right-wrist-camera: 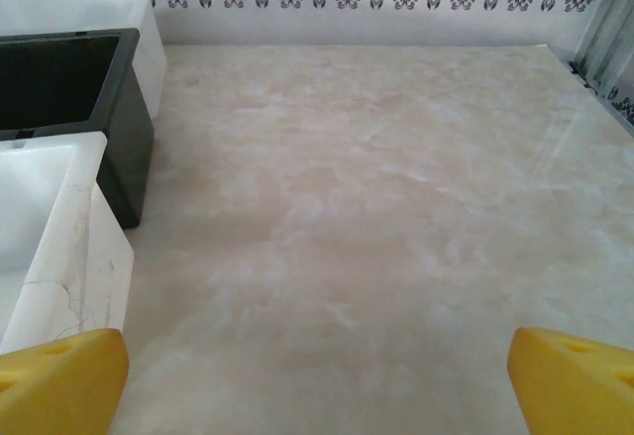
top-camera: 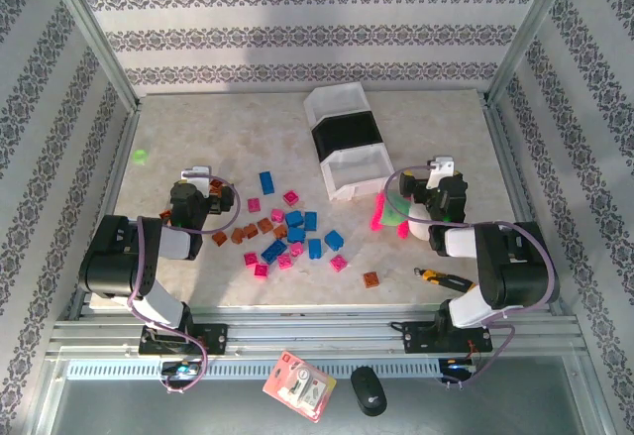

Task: Sort the legos into containers by color
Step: Move the container to the top-center of the table.

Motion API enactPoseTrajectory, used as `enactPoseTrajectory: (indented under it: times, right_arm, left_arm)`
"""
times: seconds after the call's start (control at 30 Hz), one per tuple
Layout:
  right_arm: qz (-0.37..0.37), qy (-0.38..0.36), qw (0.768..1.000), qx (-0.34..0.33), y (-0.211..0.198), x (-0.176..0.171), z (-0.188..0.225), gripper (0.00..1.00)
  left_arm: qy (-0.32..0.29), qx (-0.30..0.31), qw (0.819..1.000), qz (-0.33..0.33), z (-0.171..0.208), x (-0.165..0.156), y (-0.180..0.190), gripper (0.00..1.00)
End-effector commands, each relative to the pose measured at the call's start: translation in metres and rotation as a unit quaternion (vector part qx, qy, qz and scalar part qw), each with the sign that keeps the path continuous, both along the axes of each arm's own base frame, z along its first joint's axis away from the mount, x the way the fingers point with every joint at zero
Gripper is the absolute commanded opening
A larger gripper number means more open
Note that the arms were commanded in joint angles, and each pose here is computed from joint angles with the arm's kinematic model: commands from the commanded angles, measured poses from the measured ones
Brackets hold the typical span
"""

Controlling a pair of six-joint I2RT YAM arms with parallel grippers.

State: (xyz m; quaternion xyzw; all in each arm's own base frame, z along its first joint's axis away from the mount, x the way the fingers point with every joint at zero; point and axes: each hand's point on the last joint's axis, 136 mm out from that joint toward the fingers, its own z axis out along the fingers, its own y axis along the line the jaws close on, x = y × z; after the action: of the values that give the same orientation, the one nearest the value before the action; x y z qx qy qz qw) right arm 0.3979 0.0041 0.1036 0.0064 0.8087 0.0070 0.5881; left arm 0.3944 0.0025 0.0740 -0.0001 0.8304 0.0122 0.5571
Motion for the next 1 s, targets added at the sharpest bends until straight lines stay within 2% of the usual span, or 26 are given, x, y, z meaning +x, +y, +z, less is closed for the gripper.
enactPoseTrajectory:
  times: [0.0, 0.37, 0.5, 0.7, 0.87, 0.97]
  right_arm:
    - [-0.002, -0.007, 1.0, 0.007, -0.003, 0.001, 0.003, 0.98]
    - [-0.002, -0.008, 1.0, 0.008, -0.002, 0.001, 0.003, 0.98]
    - [-0.003, -0.008, 1.0, 0.008, -0.003, 0.001, 0.003, 0.98]
    - [-0.003, -0.008, 1.0, 0.007, -0.003, 0.001, 0.003, 0.98]
    - [-0.011, -0.014, 1.0, 0.004, -0.004, -0.001, 0.009, 0.98]
    - [-0.008, -0.021, 1.0, -0.003, -0.002, -0.005, 0.021, 0.98]
  left_arm:
    - [-0.023, 0.0, 1.0, 0.0, 0.014, 0.007, 0.001, 0.99]
    - [-0.024, 0.0, 1.0, 0.001, 0.014, 0.006, 0.002, 0.99]
    - [-0.029, 0.001, 0.999, 0.036, 0.015, 0.006, 0.013, 0.99]
    - [-0.03, 0.001, 0.999, 0.043, 0.015, 0.004, 0.015, 0.99]
    - [-0.057, 0.001, 0.996, 0.071, 0.026, -0.005, 0.024, 0.99]
    - [-0.052, 0.004, 0.997, 0.063, 0.042, -0.008, 0.022, 0.99]
